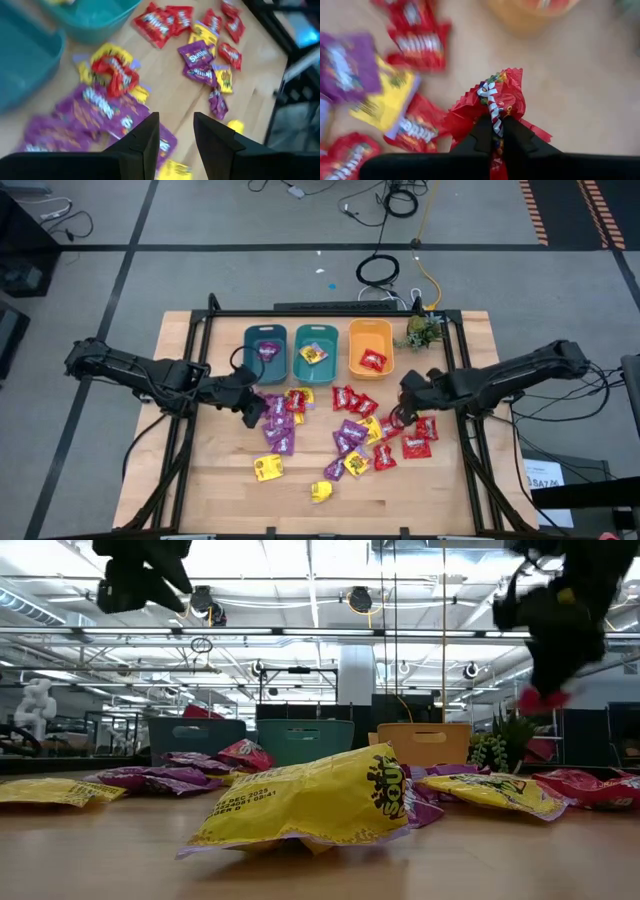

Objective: Sort candy
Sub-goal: Put the red candy into the yellow bin, then put the violet candy into the blue bin

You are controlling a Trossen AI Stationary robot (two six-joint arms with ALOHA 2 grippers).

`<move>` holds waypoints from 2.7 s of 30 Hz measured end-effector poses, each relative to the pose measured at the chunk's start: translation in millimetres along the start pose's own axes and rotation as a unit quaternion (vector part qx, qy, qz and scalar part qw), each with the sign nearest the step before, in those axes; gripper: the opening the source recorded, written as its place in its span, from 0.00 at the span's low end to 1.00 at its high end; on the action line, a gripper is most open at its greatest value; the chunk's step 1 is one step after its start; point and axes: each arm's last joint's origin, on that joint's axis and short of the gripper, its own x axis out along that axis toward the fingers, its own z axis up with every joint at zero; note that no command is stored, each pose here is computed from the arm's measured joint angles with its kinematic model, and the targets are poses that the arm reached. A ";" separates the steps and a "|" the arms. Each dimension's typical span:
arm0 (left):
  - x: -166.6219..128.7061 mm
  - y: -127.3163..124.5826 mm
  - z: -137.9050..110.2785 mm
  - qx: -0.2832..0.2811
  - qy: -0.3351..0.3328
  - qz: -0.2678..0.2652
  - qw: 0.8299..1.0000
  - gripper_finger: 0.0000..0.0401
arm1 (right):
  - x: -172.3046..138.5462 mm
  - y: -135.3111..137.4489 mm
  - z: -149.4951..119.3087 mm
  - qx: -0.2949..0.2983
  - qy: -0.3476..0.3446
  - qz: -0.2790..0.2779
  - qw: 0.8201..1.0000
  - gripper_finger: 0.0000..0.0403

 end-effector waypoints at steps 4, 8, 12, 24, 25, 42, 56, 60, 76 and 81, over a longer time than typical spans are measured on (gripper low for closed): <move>0.0 2.6 -1.0 -0.023 0.000 0.016 1.000 0.32 | -33.0 -1.9 21.8 -0.004 -0.093 0.005 0.996 0.02; 0.1 1.7 -0.2 -0.025 -0.005 0.013 1.000 0.32 | -51.9 -7.8 43.6 -0.025 -0.152 -0.018 0.988 0.02; 0.1 2.4 -0.6 -0.028 -0.003 0.016 0.999 0.32 | -50.9 -12.6 68.9 -0.044 -0.188 -0.025 0.981 0.02; -0.1 0.8 3.6 0.001 -0.049 0.024 0.999 0.32 | -1.4 -25.1 125.2 -0.024 -0.188 -0.023 0.982 0.04; -0.2 1.0 4.0 0.004 -0.055 0.029 0.998 0.32 | 2.2 -26.4 127.8 -0.014 -0.187 -0.026 0.982 0.05; -0.2 4.8 1.4 0.084 -0.036 0.049 0.995 0.34 | 8.4 -36.2 138.5 0.082 -0.204 -0.024 0.975 0.41; -0.7 9.9 0.5 0.150 -0.042 0.092 0.983 0.54 | 8.2 -35.8 138.4 0.096 -0.203 -0.018 0.974 0.52; -0.7 9.1 0.2 0.144 -0.038 0.085 0.985 0.54 | 8.3 -35.9 138.2 0.095 -0.202 -0.019 0.974 0.52; 71.7 0.1 -12.5 0.201 0.054 0.138 0.968 0.54 | 8.5 -36.3 137.0 0.092 -0.197 -0.021 0.976 0.52; 102.1 4.4 -22.2 0.210 0.094 0.178 0.957 0.54 | 9.3 -35.4 135.0 0.085 -0.178 -0.001 0.980 0.52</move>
